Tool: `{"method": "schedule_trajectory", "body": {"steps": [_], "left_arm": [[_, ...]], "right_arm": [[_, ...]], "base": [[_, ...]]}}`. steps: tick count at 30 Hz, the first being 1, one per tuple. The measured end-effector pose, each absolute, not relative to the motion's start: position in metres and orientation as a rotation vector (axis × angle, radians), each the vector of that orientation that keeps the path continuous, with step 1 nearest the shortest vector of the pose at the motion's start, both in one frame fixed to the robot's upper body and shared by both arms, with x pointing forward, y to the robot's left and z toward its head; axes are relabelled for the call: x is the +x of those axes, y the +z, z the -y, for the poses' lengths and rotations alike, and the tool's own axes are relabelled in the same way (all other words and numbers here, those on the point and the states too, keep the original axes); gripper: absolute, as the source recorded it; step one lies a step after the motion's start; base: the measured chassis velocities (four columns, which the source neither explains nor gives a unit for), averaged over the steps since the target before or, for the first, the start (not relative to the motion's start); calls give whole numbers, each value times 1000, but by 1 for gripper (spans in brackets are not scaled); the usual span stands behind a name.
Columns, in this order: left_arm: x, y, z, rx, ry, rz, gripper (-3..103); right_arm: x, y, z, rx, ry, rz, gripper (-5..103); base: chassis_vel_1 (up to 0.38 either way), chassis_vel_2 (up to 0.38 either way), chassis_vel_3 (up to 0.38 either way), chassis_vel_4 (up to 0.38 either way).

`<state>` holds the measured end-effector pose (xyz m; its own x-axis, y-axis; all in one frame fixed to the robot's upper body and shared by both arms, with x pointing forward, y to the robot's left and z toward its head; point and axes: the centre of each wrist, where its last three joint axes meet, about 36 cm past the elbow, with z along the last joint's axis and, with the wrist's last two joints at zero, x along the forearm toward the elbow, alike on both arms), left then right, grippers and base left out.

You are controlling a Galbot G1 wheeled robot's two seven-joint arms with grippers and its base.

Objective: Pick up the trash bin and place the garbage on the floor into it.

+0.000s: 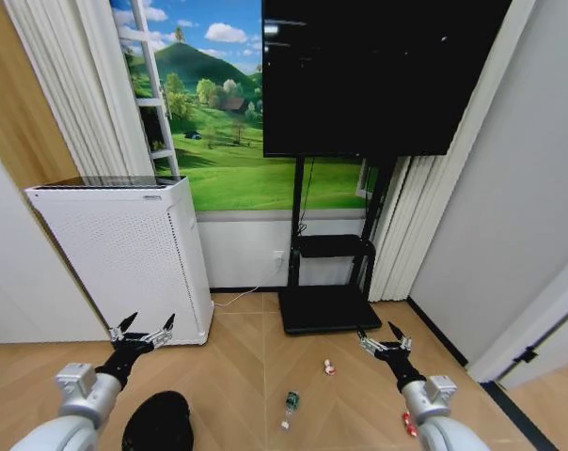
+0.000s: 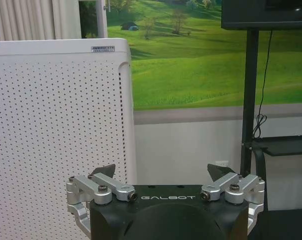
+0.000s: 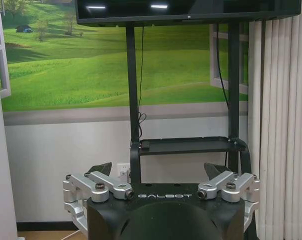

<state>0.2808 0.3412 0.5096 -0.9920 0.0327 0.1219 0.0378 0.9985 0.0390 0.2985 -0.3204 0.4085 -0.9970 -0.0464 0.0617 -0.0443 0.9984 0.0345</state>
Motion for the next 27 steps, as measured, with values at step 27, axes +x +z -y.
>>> {"method": "schedule_trajectory", "body": {"steps": [27], "left_arm": [[289,501,-349,-54,-67,3016,100]], "right_arm": [[299,410,318,41,-61,3076,100]], "base": [[0,0,0,0]]}}
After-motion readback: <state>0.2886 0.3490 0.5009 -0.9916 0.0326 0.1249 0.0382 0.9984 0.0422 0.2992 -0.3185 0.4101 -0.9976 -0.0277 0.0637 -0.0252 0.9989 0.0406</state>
